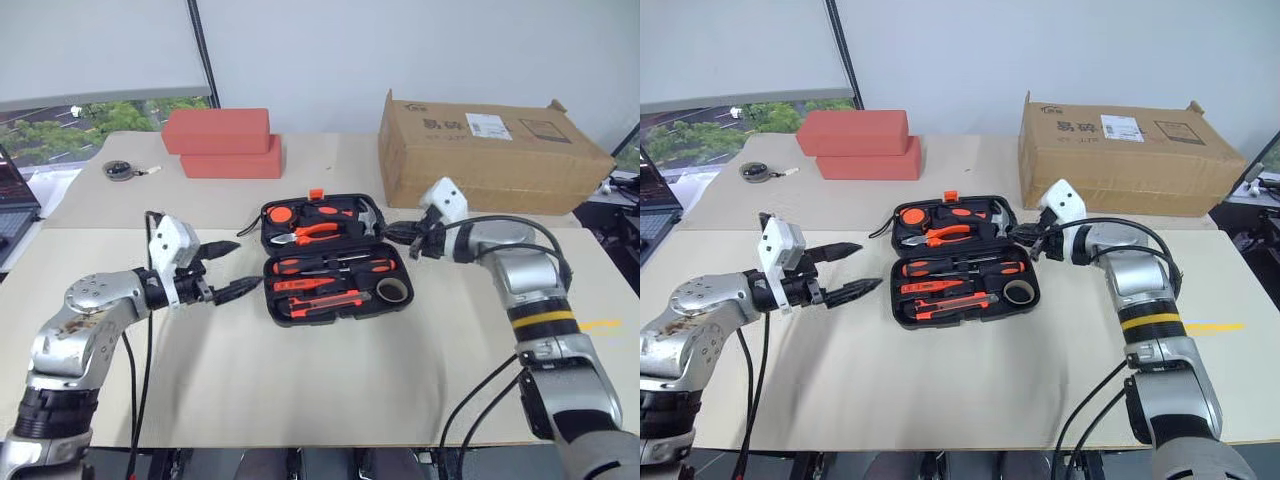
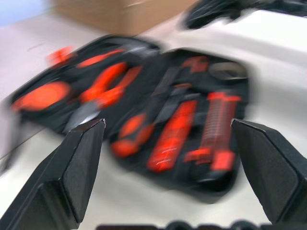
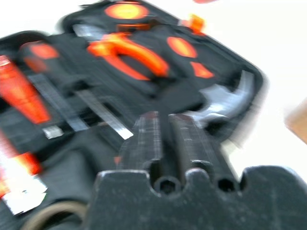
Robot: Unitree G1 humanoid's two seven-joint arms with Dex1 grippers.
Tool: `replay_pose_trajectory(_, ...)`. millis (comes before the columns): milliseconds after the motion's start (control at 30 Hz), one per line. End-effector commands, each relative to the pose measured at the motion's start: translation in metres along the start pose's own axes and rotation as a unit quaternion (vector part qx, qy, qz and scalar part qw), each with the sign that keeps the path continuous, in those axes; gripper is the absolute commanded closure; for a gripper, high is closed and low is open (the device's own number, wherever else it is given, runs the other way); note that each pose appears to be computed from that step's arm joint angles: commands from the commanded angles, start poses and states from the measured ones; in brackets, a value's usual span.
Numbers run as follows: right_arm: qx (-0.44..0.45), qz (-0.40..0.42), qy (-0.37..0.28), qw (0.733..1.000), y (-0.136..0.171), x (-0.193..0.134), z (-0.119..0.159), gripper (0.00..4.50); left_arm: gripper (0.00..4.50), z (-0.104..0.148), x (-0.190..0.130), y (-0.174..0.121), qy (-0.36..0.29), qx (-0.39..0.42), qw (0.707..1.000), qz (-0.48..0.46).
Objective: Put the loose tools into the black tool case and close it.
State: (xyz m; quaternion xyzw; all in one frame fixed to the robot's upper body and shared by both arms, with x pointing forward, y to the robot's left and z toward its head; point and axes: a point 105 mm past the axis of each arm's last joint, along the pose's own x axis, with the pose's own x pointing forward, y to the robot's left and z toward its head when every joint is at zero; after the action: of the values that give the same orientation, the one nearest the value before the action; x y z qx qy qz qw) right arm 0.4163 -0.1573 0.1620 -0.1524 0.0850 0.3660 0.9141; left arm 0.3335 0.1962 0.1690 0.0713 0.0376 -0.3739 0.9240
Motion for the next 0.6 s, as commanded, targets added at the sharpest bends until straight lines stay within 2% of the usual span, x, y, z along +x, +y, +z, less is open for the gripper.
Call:
replay_pose_trajectory(33, 0.071, -0.062, -0.026, 0.995, -0.021, 0.008, 0.001, 2.72, 0.00, 0.001, 0.005, 0.038, -0.009, -0.028, 0.995, 0.096)
replay_pose_trajectory(233, 0.239, -0.075, -0.053, 0.967, -0.025, 0.029, -0.002, 2.72, 0.00, 0.000, 0.030, 0.047, -0.013, -0.086, 0.991, 0.099)
replay_pose_trajectory(367, 0.297, -0.067, -0.071, 0.950, -0.021, 0.039, 0.003, 2.72, 0.00, -0.006, 0.043, 0.061, -0.008, -0.123, 0.984, 0.129)
replay_pose_trajectory(600, 0.281, -0.081, -0.035, 0.956, -0.012, 0.054, -0.002, 2.72, 0.00, -0.016, 0.061, 0.080, 0.014, -0.163, 0.970, 0.179)
